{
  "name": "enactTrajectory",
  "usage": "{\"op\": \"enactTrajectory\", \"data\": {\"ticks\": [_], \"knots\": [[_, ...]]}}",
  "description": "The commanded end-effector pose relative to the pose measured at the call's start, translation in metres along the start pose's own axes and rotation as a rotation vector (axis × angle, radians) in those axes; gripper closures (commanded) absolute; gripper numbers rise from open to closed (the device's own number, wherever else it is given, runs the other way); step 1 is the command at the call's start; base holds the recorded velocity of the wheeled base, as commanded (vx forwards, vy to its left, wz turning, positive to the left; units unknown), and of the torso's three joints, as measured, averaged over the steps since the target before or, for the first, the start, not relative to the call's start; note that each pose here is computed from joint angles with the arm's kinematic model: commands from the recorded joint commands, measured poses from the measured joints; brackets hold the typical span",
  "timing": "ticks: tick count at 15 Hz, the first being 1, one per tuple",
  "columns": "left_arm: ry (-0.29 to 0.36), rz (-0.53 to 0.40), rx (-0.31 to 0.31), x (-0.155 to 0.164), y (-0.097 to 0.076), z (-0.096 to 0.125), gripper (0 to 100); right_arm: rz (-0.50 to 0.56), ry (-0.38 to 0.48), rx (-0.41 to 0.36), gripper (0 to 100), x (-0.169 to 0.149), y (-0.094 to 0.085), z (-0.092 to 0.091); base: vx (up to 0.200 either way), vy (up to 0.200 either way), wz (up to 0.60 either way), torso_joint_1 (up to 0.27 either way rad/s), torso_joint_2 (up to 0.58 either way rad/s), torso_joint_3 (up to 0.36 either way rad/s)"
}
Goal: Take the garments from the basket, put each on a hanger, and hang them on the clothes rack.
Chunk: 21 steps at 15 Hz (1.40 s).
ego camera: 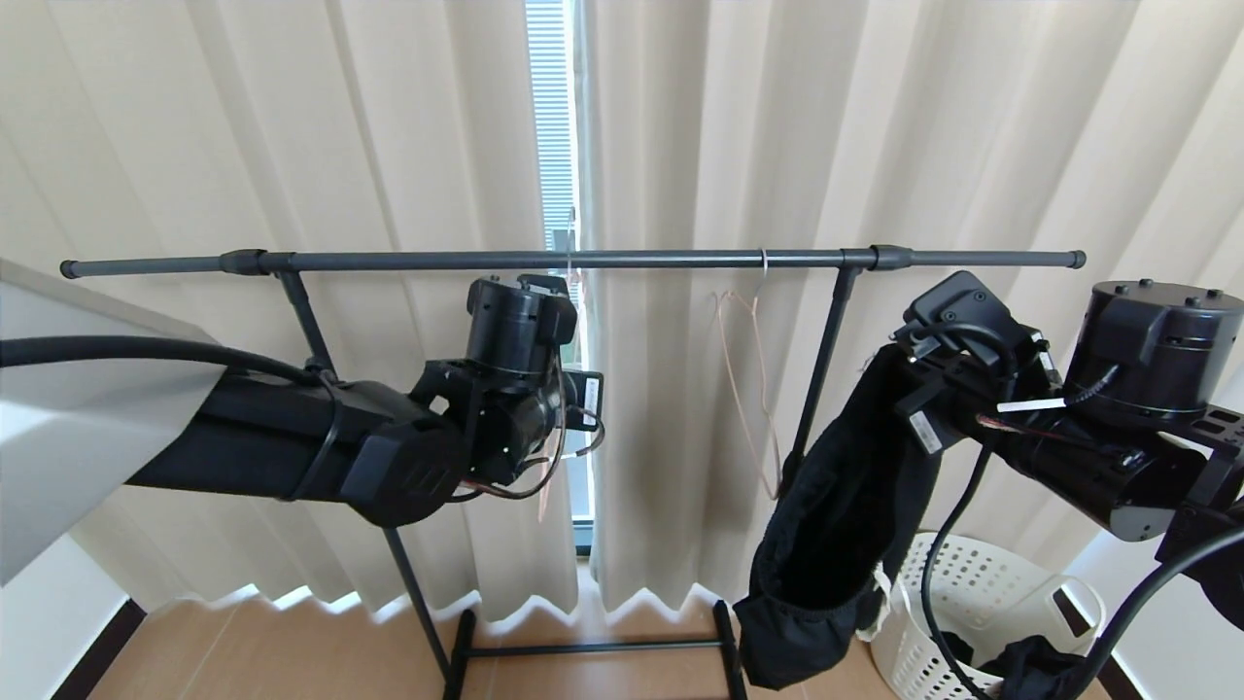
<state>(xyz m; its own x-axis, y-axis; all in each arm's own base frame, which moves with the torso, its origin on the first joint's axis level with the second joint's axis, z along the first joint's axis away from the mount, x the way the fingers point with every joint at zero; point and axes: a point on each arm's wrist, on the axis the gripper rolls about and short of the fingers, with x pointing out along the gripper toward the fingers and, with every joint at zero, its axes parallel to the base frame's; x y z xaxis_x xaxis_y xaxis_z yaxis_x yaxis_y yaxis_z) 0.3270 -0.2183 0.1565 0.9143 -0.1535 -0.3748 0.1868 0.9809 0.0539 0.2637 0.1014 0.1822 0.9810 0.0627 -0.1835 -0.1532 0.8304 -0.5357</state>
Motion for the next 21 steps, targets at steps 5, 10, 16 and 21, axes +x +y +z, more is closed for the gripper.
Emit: {"op": "enactTrajectory", "data": {"ticks": [5, 10, 16, 21], "knots": [[0.0, -0.025, 0.054, -0.054, 0.016, -0.024, 100, -0.001, -0.004, 0.001, 100, -0.001, 0.0, 0.001, 0.0, 0.0, 0.0, 0.0, 0.0, 0.0], [0.032, -0.076, 0.087, -0.108, 0.031, -0.053, 100, 0.004, -0.035, 0.004, 100, -0.016, -0.002, 0.005, 0.0, 0.0, 0.0, 0.0, 0.0, 0.0], [-0.028, -0.317, 0.066, -0.131, 0.063, -0.091, 100, 0.007, -0.063, 0.003, 100, -0.038, -0.005, 0.007, 0.0, 0.0, 0.0, 0.0, 0.0, 0.0], [-0.072, -0.496, 0.101, -0.119, 0.08, -0.097, 100, 0.046, -0.024, -0.024, 100, -0.038, 0.009, -0.006, 0.0, 0.0, 0.0, 0.0, 0.0, 0.0]]}}
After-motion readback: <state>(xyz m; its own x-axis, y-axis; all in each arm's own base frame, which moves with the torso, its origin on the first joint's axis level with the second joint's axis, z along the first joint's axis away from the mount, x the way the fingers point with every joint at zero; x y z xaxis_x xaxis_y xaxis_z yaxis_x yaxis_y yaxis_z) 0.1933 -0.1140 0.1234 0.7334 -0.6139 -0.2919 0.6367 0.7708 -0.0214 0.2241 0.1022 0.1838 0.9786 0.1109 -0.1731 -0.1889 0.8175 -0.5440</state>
